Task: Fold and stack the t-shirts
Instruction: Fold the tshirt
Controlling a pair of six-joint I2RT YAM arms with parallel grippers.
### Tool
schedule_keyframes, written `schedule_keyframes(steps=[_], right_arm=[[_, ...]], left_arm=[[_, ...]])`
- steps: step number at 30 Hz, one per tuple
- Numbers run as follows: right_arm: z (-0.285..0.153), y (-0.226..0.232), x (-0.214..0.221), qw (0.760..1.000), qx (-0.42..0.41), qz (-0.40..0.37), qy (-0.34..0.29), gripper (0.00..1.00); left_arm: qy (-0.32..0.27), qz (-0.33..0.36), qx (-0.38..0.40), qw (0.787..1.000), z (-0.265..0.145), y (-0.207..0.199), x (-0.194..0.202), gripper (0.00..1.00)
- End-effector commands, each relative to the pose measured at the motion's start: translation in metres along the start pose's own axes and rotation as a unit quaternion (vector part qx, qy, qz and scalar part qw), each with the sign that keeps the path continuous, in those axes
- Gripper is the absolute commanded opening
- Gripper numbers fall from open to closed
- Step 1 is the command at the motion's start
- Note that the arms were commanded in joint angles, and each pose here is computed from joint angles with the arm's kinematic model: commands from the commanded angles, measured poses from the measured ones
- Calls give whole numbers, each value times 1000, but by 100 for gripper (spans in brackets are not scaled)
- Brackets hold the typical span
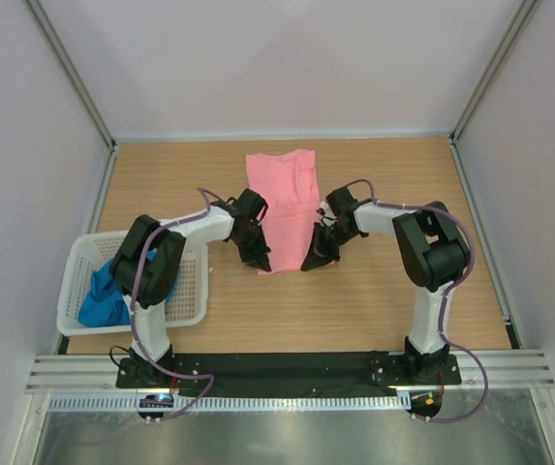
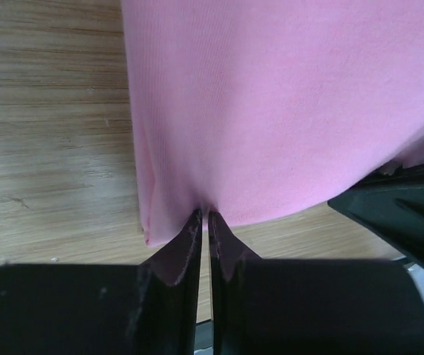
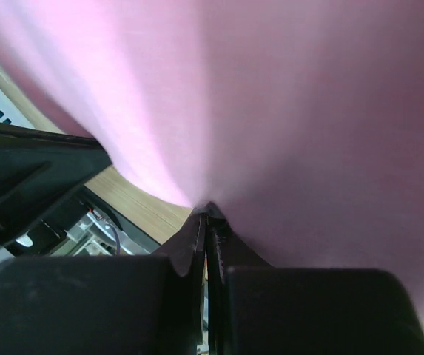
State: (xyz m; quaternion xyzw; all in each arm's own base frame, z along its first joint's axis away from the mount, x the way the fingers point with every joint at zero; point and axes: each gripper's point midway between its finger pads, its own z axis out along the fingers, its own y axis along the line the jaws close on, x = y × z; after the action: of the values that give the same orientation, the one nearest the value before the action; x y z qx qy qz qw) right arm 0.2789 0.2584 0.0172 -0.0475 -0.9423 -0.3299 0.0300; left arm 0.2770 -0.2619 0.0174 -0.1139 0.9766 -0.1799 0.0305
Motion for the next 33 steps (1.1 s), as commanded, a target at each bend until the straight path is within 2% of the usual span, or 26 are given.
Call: schedule_keyframes(steps=[1, 5, 9, 12, 15, 20, 25, 29, 33], right_arm=[[-16, -25, -10, 999, 21, -3, -25, 1], [-32, -51, -19, 999, 33, 11, -34, 1], [-49, -64, -16, 997, 61, 16, -37, 1], [-61, -50, -19, 997, 49, 9, -51, 1], [-78, -21, -25, 997, 24, -17, -71, 2], [-90, 12, -54, 995, 0, -34, -96, 7], [-69, 13, -62, 997, 10, -29, -73, 15], [-46, -2, -54, 998, 24, -17, -55, 18], [-32, -34, -34, 997, 60, -3, -45, 26]], left_arm=[[1, 5, -28, 1000, 4, 25, 4, 8], [6, 15, -55, 998, 7, 42, 7, 7], [2, 26, -50, 998, -2, 38, 7, 7], [-1, 34, -18, 999, -17, 21, 5, 11], [-22, 43, 17, 999, -41, -1, -3, 21], [-52, 56, 42, 996, -69, -29, -27, 25], [-34, 44, 46, 997, -52, -32, -37, 24], [-7, 35, 18, 999, -23, -14, -31, 22], [12, 27, -3, 1000, -4, 9, -16, 21]])
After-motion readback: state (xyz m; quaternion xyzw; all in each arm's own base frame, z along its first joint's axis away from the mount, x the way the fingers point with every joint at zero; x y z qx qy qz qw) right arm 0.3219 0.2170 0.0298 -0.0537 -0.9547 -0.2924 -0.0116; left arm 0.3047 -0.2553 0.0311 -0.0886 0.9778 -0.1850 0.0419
